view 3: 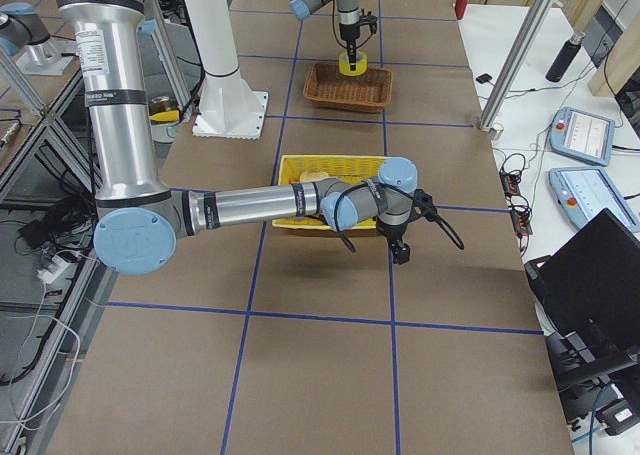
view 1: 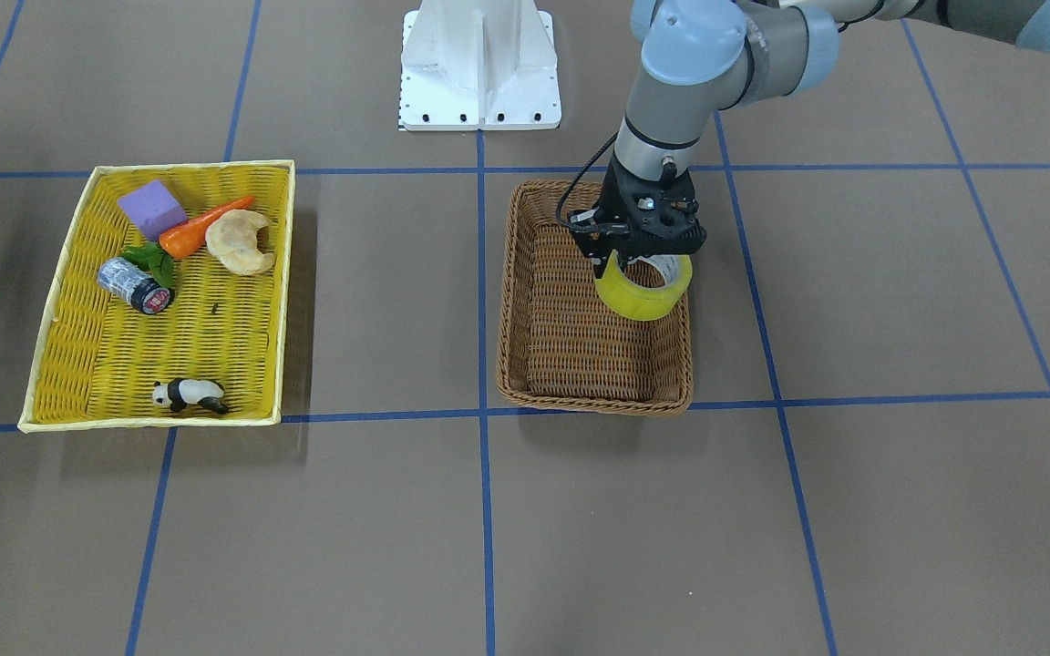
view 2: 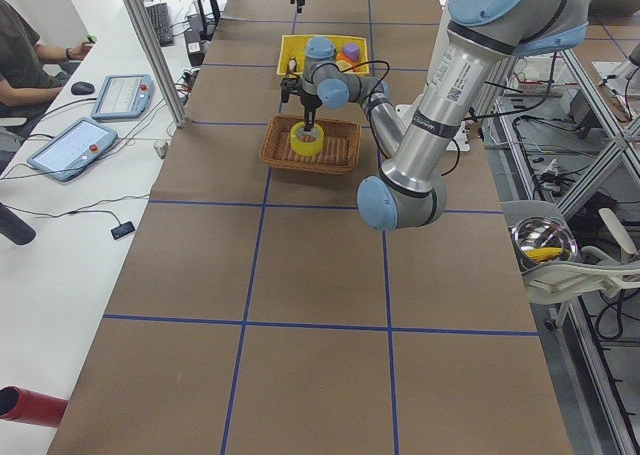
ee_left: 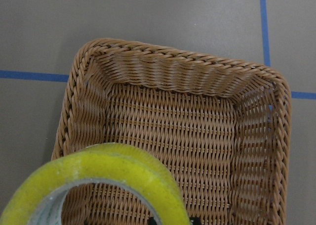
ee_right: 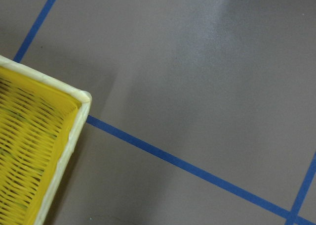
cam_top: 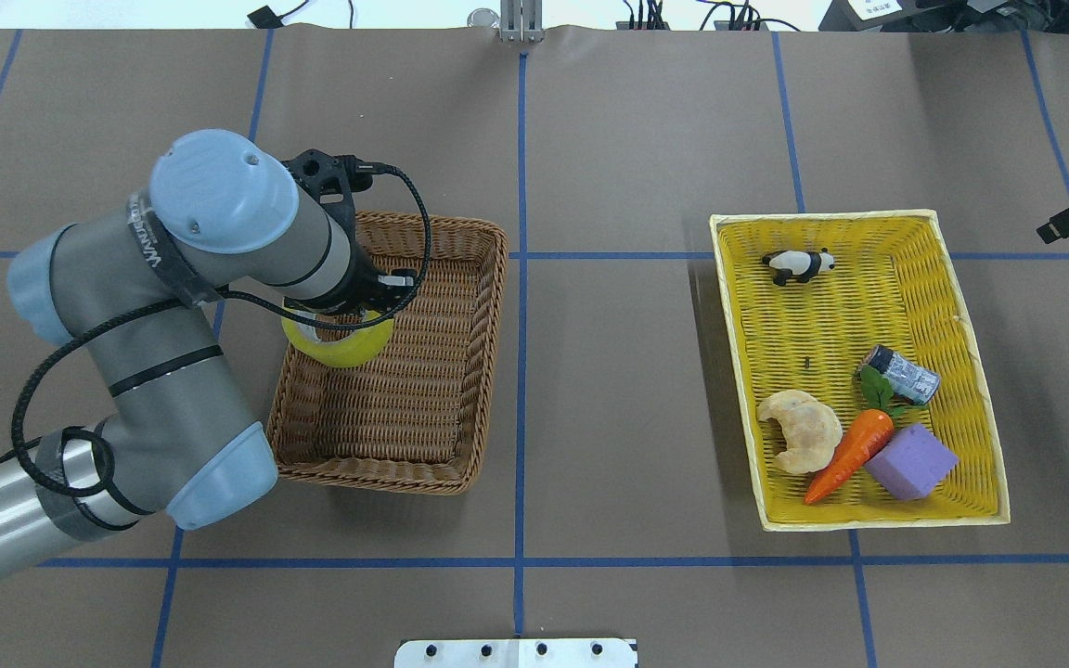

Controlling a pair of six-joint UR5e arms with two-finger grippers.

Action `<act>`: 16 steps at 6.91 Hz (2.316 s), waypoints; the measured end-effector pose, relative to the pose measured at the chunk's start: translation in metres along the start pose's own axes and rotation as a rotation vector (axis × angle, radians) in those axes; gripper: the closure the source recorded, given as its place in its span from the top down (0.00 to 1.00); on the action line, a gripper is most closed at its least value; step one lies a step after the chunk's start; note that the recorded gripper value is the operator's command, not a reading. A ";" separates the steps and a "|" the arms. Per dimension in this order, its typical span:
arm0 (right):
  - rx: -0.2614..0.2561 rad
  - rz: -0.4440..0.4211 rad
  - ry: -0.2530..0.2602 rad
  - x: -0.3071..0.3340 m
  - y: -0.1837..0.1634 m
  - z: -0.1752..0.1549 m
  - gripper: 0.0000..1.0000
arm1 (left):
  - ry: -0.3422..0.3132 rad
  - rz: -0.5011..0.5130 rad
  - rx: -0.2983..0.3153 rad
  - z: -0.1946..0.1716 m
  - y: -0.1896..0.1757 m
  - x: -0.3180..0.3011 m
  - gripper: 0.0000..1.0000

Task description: Move tape to another basket

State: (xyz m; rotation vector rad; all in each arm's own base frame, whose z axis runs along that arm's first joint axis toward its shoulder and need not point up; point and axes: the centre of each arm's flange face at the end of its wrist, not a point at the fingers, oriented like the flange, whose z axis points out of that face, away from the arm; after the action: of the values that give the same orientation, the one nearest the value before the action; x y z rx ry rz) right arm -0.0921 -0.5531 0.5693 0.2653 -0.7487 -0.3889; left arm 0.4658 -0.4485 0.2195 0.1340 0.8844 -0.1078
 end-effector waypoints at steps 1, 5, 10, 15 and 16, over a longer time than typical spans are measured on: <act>-0.006 -0.001 0.001 0.001 0.001 0.001 1.00 | -0.027 0.007 -0.004 0.012 0.007 0.008 0.00; -0.012 0.001 -0.004 0.002 0.003 0.002 1.00 | -0.078 0.015 -0.035 0.047 0.018 0.032 0.00; -0.026 0.014 -0.011 0.001 0.003 0.001 1.00 | -0.102 0.030 -0.035 0.063 0.030 0.036 0.29; -0.026 0.013 -0.014 -0.001 0.004 0.000 1.00 | -0.088 0.038 -0.024 0.053 0.027 0.036 0.98; -0.023 0.011 -0.013 -0.002 0.003 -0.001 1.00 | -0.066 0.049 -0.004 0.032 0.018 0.034 0.98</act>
State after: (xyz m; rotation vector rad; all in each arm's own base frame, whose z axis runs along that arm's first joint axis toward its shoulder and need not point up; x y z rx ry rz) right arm -0.0914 -0.5494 0.5685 0.2372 -0.7583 -0.3886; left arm 0.5146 -0.4371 0.2144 0.1470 0.8148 -0.0645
